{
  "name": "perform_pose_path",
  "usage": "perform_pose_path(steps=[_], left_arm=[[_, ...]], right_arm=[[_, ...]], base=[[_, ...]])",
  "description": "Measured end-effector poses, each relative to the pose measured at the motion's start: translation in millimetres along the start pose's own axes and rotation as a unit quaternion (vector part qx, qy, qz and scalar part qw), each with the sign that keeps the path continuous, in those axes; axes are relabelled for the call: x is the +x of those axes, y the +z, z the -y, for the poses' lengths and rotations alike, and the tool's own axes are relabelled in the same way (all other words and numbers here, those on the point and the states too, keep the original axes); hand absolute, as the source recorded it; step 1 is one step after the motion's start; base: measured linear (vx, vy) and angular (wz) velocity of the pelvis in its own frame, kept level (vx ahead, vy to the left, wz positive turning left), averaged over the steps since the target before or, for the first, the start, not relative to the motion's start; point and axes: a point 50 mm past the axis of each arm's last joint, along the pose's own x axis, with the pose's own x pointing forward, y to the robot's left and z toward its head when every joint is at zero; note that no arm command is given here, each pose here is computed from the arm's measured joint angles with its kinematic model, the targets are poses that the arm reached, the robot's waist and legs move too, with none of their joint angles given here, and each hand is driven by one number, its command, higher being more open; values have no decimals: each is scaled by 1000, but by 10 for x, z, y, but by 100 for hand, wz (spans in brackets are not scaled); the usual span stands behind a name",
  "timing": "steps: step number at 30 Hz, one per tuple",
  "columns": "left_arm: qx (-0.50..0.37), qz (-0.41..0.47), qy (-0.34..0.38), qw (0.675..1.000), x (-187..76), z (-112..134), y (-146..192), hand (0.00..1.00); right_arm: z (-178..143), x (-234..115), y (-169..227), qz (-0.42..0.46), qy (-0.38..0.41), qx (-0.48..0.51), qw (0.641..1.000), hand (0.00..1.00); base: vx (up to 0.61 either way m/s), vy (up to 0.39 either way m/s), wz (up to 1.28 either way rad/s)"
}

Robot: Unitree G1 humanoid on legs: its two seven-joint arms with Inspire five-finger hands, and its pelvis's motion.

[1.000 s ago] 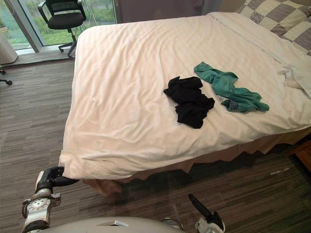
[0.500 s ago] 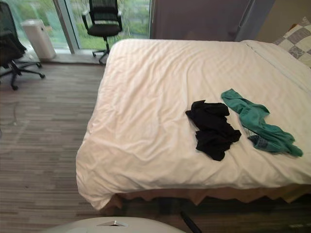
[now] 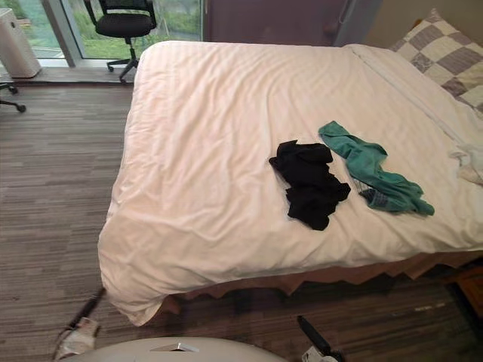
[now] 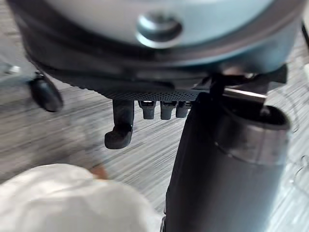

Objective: Tidy up the quilt and then pick up the clothes from the bed and put them into the laundry hamper

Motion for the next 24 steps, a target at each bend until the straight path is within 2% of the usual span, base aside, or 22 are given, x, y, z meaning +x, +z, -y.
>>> perform_pose_path(steps=[5,6,11,13,16,18,22,24], left_arm=[[50,1,-9,999,-10,-97,-83,100],[59,1,-12,998,-12,-110,-96,100],[117,8,-18,993,-18,-251,-119,100],[159,6,-33,987,-33,-242,-170,100],[197,16,-54,979,-48,-167,-167,100],[222,28,-67,972,-55,-108,-138,100],[253,30,-82,963,-66,-58,-157,100],[274,39,-88,957,-57,-40,-109,100]], right_arm=[[-8,13,259,37,-6,53,998,100],[-2,16,379,54,-8,63,997,0],[-58,-139,1048,178,0,98,979,0],[-110,-343,1549,274,11,109,955,0],[-173,-623,2036,371,19,129,920,0],[-273,-801,2243,422,29,118,899,0],[-464,-1027,2405,475,61,84,874,0],[-736,-1273,2447,518,115,40,847,0]], base=[[-1,2,-10],[-28,-7,-21],[-15,-37,-11],[-45,-50,-4],[-66,-49,-10],[-77,-71,-7],[-44,-58,-2],[-51,-57,-4]])
